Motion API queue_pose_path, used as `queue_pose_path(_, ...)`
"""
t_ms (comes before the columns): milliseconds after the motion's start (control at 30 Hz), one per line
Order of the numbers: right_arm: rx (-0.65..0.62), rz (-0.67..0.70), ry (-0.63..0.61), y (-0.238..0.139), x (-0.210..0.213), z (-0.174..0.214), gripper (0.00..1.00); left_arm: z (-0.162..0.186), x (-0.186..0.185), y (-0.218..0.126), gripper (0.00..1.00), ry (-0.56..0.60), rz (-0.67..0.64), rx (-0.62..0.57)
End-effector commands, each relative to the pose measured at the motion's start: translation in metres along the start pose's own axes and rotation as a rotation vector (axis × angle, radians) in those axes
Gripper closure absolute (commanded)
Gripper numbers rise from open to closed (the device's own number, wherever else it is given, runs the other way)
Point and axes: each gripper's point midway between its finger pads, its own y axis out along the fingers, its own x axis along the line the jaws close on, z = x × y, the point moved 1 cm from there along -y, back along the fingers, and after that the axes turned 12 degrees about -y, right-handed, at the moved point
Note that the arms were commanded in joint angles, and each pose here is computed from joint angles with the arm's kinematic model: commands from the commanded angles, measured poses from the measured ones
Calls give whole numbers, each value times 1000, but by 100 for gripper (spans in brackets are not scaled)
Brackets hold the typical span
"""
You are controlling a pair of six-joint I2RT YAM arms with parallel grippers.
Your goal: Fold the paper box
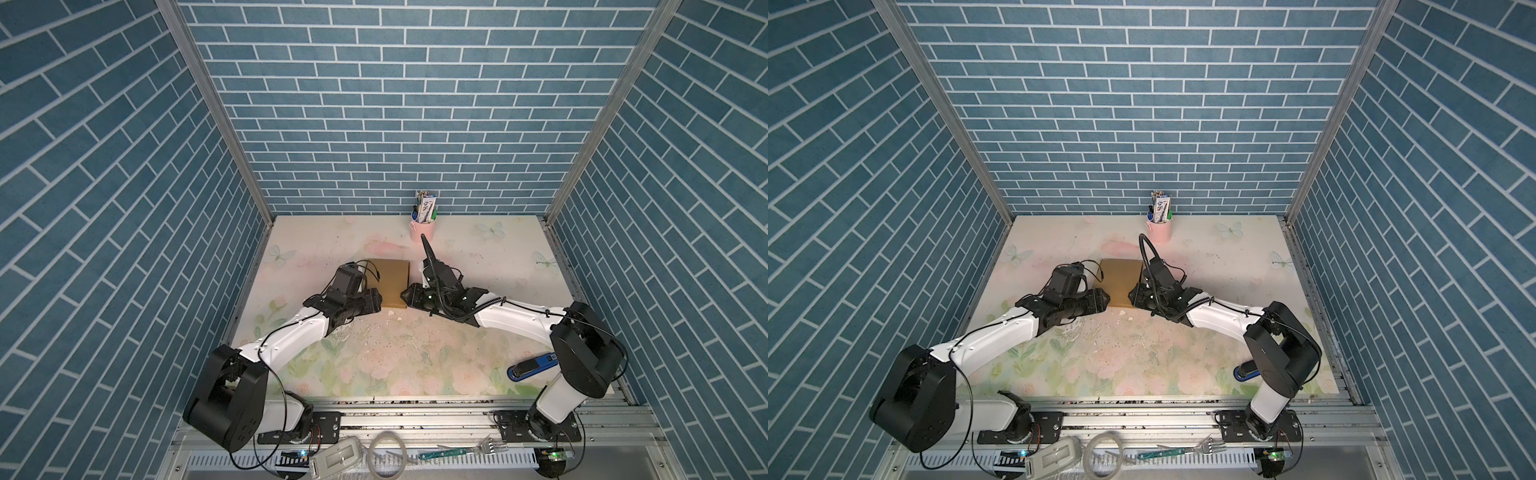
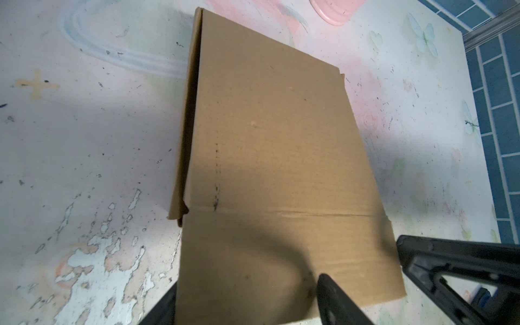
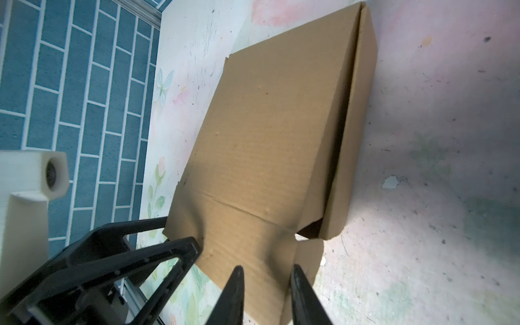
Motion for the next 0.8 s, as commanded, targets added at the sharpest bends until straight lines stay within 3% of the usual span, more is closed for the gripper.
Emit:
queue_pose_path(0, -24, -14, -23, -8, 10, -6, 70, -2, -3, -7, 28, 11, 3, -4)
queue_pose_path(767, 15, -54, 51, 14, 2, 15, 74, 14, 21, 12, 28, 2, -46, 37)
